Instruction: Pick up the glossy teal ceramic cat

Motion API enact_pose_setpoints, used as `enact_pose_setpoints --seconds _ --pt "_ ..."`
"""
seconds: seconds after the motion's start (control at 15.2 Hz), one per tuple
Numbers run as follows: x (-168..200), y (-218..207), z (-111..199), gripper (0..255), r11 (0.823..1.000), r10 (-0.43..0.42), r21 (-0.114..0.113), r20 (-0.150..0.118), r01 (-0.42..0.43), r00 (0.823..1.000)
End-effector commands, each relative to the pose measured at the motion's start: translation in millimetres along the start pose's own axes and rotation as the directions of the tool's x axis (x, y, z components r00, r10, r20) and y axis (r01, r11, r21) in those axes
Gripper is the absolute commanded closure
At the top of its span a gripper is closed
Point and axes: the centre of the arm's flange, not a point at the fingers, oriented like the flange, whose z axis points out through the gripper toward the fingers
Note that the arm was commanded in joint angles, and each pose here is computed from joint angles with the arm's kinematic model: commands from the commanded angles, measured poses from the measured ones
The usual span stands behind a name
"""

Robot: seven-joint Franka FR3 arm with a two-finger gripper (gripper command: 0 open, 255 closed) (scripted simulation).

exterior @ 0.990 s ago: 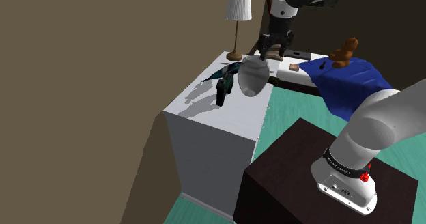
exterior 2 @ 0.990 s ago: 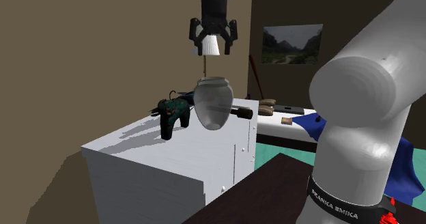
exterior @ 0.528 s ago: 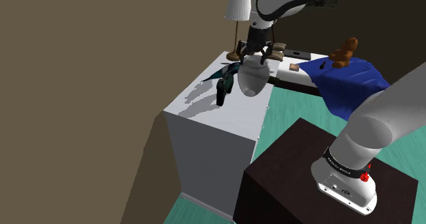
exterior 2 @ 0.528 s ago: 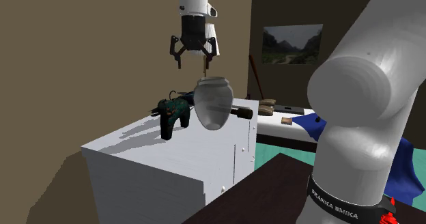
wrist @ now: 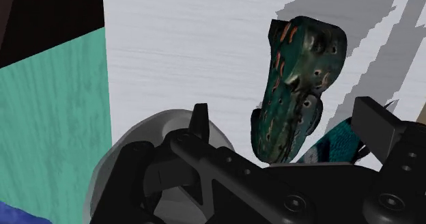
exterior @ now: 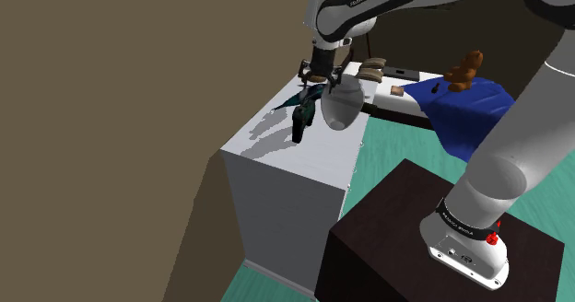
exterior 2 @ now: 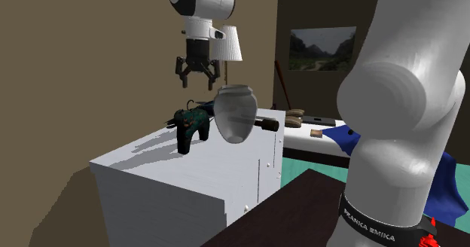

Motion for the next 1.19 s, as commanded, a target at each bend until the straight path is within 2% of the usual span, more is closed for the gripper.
enact_pose_setpoints --seconds 0.0,0.26,0.86,0.92,1.12 --pt "16.0 -14.3 12.9 0 0.996 0.088 0.010 0.003 -0.088 0.996" --pt "50.3 -37.7 38.7 0 0.969 0.244 0.026 0.010 -0.244 0.970" --pt "49.6 -34.9 78.6 0 0.969 0.244 0.026 0.010 -0.244 0.970" --pt "49.4 -34.5 79.1 255 0.969 0.244 0.026 0.010 -0.244 0.970" --pt "49.0 -34.4 78.9 255 0.969 0.244 0.026 0.010 -0.244 0.970"
